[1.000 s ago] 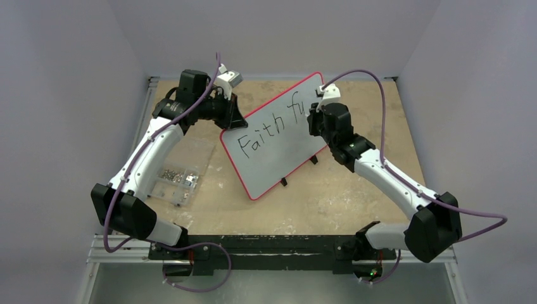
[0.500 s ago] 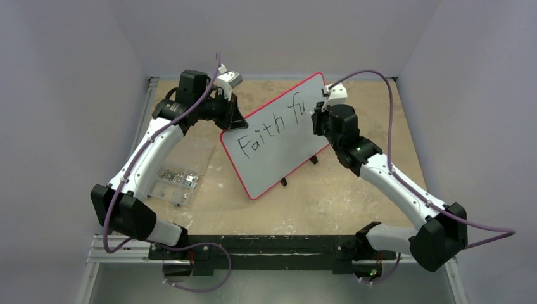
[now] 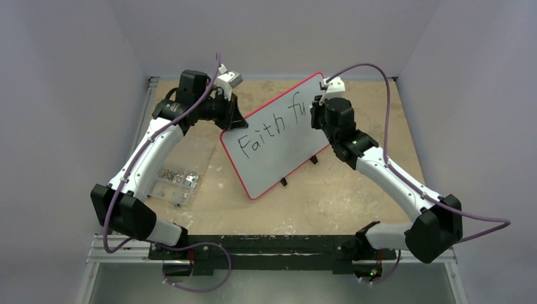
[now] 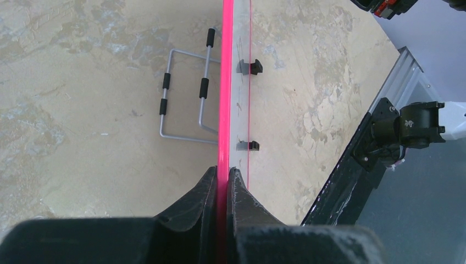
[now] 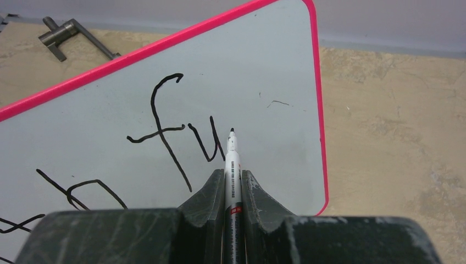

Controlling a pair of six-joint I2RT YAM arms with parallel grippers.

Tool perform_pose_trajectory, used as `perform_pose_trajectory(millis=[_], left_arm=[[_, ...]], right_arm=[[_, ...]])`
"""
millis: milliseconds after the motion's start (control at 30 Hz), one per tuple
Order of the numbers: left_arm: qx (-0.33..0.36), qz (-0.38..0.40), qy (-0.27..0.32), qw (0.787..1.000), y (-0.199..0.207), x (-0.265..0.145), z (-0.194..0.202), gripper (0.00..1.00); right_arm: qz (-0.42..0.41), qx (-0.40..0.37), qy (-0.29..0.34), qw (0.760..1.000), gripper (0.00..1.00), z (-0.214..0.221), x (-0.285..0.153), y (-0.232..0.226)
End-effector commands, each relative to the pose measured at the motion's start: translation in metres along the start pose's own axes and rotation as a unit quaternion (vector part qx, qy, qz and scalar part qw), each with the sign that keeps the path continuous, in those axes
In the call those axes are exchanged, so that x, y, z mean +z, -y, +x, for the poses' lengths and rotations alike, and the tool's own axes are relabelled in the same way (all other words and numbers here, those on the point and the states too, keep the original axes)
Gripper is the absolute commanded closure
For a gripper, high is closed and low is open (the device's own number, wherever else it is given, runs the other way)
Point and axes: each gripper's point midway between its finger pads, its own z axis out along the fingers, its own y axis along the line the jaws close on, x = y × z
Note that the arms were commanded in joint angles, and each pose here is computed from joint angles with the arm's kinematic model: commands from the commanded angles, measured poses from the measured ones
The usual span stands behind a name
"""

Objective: Write a sentence on the whiteboard

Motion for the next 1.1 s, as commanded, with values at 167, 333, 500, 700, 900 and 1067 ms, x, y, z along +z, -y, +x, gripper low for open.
perform_pose_trajectory(millis=[167,333,500,700,900,1067], left_arm=[[0.062,-0.038,0.054,0.996,-0.008,-0.014,-0.029,1.0],[0.062,-0.039,0.053,0.996,-0.008,-0.014,-0.028,1.0],[0.063,-0.04,0.053,0.996,-0.009,-0.014,-0.029,1.0],[0.062,-0.04,0.052,0.996,-0.009,-0.014,-0.028,1.0],[0.062,-0.041,0.052,0.996,-0.009,-0.014,-0.028,1.0],[0.062,-0.041,0.052,0.996,-0.009,-0.014,-0.028,1.0]], right_arm=[[-0.008,0.012,0.035,0.999,1.0,-0.027,0.009,-0.008],[0.006,0.007,0.028,1.0,1.0,-0.02,0.013,-0.003],[0.024,0.005,0.026,0.999,1.0,-0.022,0.018,0.005],[0.028,0.004,0.035,0.999,1.0,-0.034,0.02,0.006],[0.002,0.013,0.038,0.999,1.0,-0.041,0.02,-0.005],[-0.02,0.018,0.023,0.999,1.0,-0.028,0.019,-0.012]])
